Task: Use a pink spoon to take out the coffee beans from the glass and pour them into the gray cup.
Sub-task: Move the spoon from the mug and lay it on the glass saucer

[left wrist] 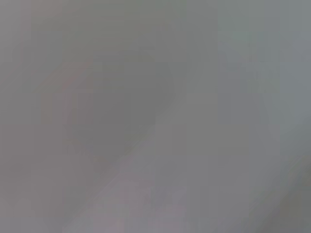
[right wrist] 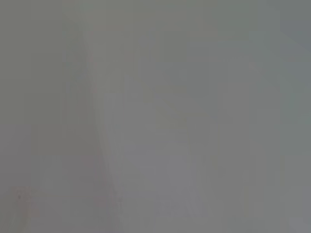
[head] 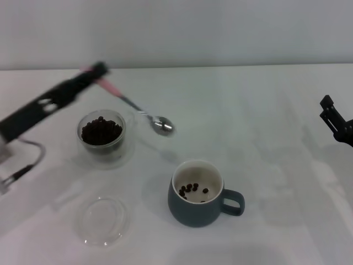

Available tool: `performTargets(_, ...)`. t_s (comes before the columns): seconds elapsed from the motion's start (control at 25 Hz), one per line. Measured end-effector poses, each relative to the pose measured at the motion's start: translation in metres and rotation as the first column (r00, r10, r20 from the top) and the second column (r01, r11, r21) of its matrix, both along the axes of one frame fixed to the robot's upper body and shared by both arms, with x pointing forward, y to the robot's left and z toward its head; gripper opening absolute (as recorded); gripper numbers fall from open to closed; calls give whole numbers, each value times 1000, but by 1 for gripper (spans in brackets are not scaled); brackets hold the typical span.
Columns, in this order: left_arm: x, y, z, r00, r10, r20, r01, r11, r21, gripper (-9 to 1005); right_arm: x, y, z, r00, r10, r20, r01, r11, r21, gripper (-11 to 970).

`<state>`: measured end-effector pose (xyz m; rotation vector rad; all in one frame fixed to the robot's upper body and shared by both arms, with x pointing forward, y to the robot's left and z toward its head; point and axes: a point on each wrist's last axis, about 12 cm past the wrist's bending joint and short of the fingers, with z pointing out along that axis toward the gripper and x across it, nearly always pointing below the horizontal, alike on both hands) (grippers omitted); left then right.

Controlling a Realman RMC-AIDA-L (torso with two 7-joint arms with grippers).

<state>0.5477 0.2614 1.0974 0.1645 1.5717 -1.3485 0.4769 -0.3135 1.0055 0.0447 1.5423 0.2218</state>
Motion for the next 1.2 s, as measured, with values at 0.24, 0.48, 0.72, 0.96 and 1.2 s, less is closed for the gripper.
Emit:
performTargets(0.24,-38,49,-21,985,157,-73,-160,986,-37,134,0,0,0,1000,0,0,0,1000,0,871)
performTargets(0.48,-79,101,-41,938,300,-175,-311,950,-37,134,3,-3,2,1000,-10,8,10,1000,-5,871)
performTargets(0.72,-104,113,-58,914,300,-272,-313,950,-5,134,5,-2,2,1000,-8,7,8,1000,-6,870)
performTargets(0.96,-104,109,-68,908,274,-317,-262,962,82,135,7,0,3,1000,6,4,-6,1000,-10,870)
performTargets(1.2,-88,101,-73,907,252,-337,-207,965,163,135,6,2,2,1000,9,0,-9,1000,-3,871)
